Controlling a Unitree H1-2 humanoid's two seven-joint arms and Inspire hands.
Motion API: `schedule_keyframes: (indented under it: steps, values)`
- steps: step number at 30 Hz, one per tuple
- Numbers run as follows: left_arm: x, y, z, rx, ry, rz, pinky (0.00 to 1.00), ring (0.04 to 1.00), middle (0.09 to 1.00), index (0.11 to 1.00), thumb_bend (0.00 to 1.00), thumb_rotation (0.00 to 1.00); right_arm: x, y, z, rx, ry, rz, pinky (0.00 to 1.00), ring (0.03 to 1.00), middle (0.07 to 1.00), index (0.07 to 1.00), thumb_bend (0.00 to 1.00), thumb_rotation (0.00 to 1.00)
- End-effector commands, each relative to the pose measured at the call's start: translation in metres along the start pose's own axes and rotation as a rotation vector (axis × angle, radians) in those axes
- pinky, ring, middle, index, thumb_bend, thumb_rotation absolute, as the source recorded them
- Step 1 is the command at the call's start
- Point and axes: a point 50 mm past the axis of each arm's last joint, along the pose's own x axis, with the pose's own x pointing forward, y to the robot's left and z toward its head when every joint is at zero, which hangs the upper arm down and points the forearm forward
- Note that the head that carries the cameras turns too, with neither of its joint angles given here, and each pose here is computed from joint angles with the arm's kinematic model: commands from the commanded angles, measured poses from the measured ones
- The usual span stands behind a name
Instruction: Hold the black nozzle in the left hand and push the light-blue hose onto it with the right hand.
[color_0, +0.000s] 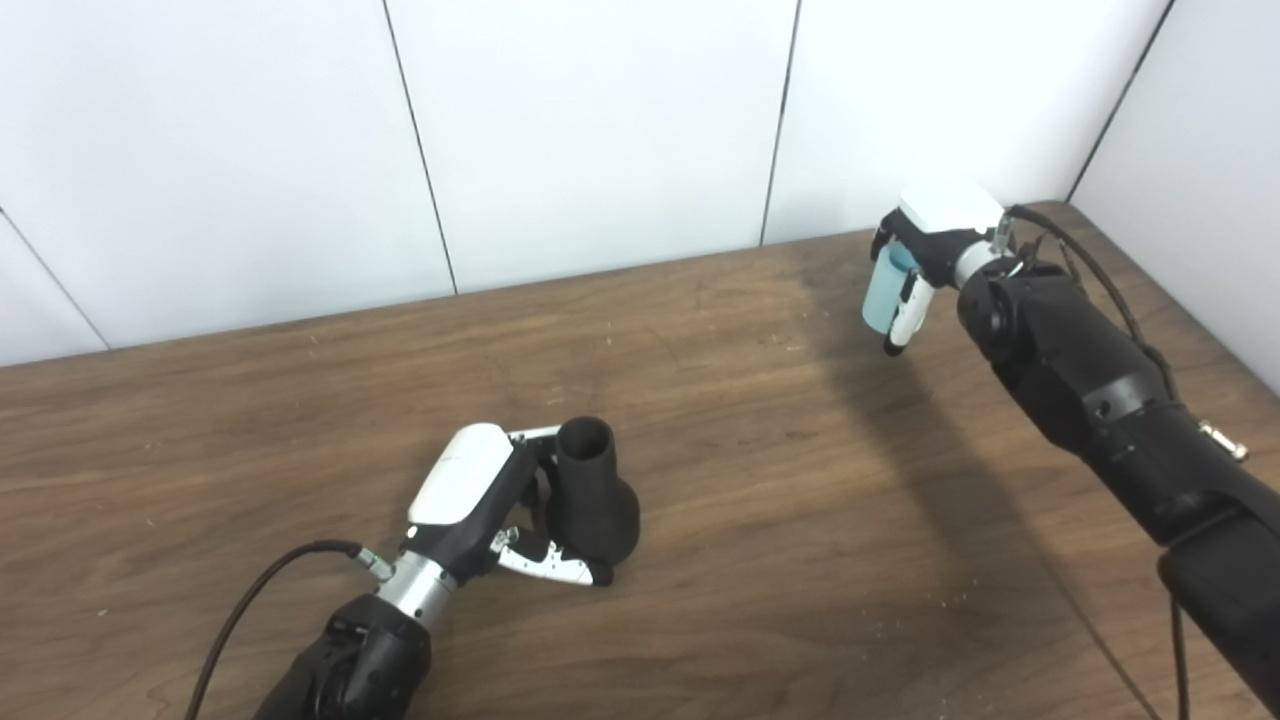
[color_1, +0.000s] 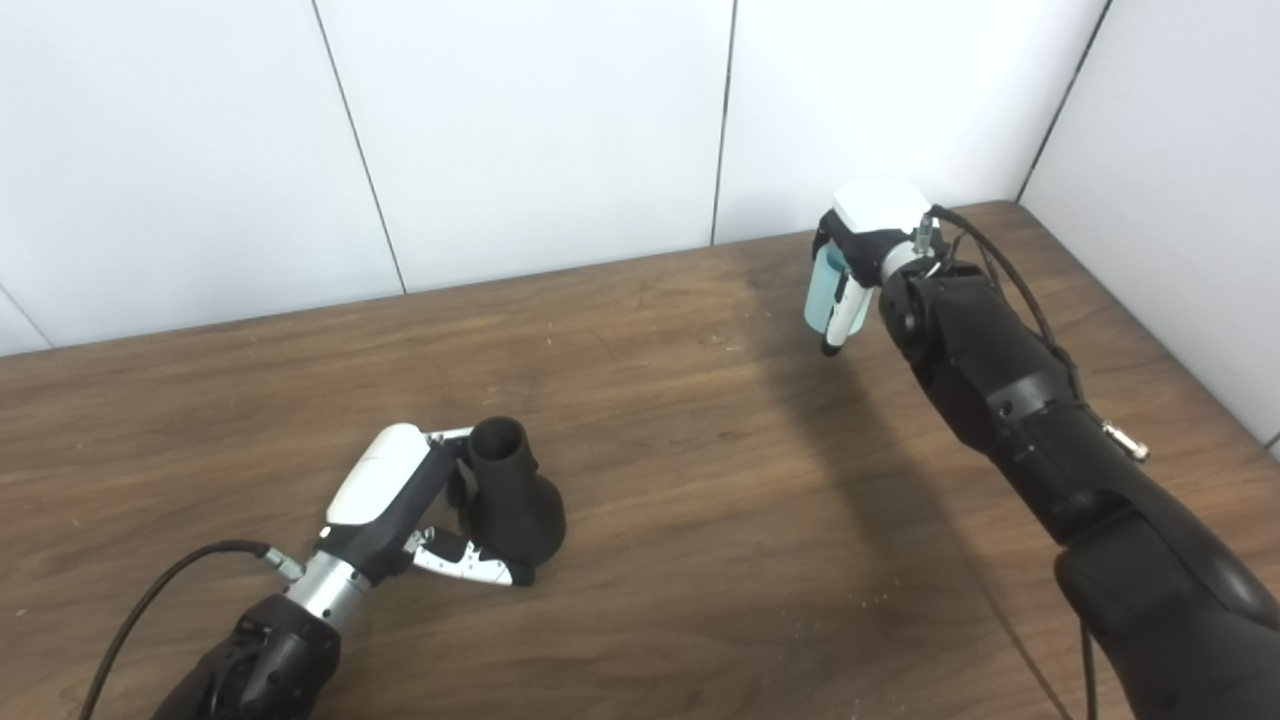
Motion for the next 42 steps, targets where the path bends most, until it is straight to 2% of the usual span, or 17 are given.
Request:
schedule_keyframes:
  steps: [1, 6, 8, 9, 17, 19, 21, 22, 26, 30, 32, 36, 42]
  values:
    - [-0.041, -0.054, -0.025, 0.012, 0.173, -0.289, 0.53, 0.445, 0.460, 0.496, 0.53, 0.00, 0.008, -0.050, -0.012, -0.035, -0.010, -0.136, 0.25, 0.337, 0.479, 0.534, 0.56, 0.00]
    - [-0.040, -0.055, -0.025, 0.012, 0.175, -0.290, 0.54, 0.449, 0.461, 0.495, 0.53, 0.00, 0.011, -0.050, -0.016, -0.083, -0.019, -0.135, 0.17, 0.252, 0.471, 0.485, 0.53, 0.00]
    - [-0.040, -0.055, -0.025, 0.012, 0.175, -0.290, 0.54, 0.452, 0.462, 0.495, 0.53, 0.00, 0.012, -0.051, -0.018, -0.089, -0.024, -0.143, 0.16, 0.247, 0.471, 0.483, 0.53, 0.00]
    - [-0.040, -0.055, -0.024, 0.012, 0.175, -0.290, 0.54, 0.452, 0.462, 0.494, 0.53, 0.00, 0.012, -0.051, -0.018, -0.084, -0.029, -0.151, 0.18, 0.259, 0.441, 0.491, 0.53, 0.00]
    - [-0.040, -0.056, -0.024, 0.014, 0.178, -0.291, 0.54, 0.451, 0.462, 0.495, 0.53, 0.00, 0.006, -0.059, -0.015, -0.034, -0.073, -0.216, 0.15, 0.237, 0.470, 0.482, 0.53, 0.00]
    - [-0.040, -0.056, -0.025, 0.015, 0.179, -0.292, 0.53, 0.444, 0.460, 0.495, 0.53, 0.00, 0.005, -0.061, -0.013, -0.031, -0.082, -0.221, 0.16, 0.245, 0.471, 0.482, 0.53, 0.00]
    - [-0.040, -0.056, -0.025, 0.015, 0.179, -0.292, 0.53, 0.443, 0.459, 0.496, 0.53, 0.00, 0.003, -0.065, -0.010, -0.038, -0.094, -0.220, 0.19, 0.268, 0.415, 0.501, 0.53, 0.00]
    - [-0.040, -0.056, -0.024, 0.015, 0.179, -0.292, 0.54, 0.449, 0.461, 0.495, 0.53, 0.00, 0.001, -0.068, -0.007, -0.044, -0.103, -0.218, 0.23, 0.304, 0.412, 0.509, 0.53, 0.00]
    - [-0.038, -0.056, -0.023, 0.013, 0.179, -0.293, 0.56, 0.463, 0.466, 0.493, 0.53, 0.00, -0.007, -0.081, 0.004, -0.059, -0.136, -0.209, 0.33, 0.395, 0.462, 0.513, 0.52, 0.00]
    - [-0.037, -0.057, -0.021, 0.012, 0.179, -0.294, 0.56, 0.465, 0.467, 0.492, 0.53, 0.00, -0.017, -0.094, 0.016, -0.065, -0.168, -0.212, 0.36, 0.415, 0.482, 0.501, 0.52, 0.00]
    - [-0.036, -0.057, -0.020, 0.011, 0.179, -0.294, 0.56, 0.467, 0.468, 0.491, 0.53, 0.00, -0.023, -0.103, 0.024, -0.070, -0.196, -0.225, 0.37, 0.419, 0.490, 0.497, 0.52, 0.00]
    - [-0.032, -0.057, -0.016, 0.008, 0.176, -0.294, 0.55, 0.464, 0.470, 0.490, 0.53, 0.00, -0.046, -0.127, 0.054, -0.080, -0.326, -0.282, 0.37, 0.417, 0.496, 0.494, 0.52, 0.00]
    - [-0.027, -0.061, -0.008, 0.003, 0.172, -0.290, 0.48, 0.433, 0.455, 0.499, 0.53, 0.00, -0.072, -0.147, 0.082, -0.101, -0.476, -0.328, 0.34, 0.403, 0.493, 0.503, 0.52, 0.00]
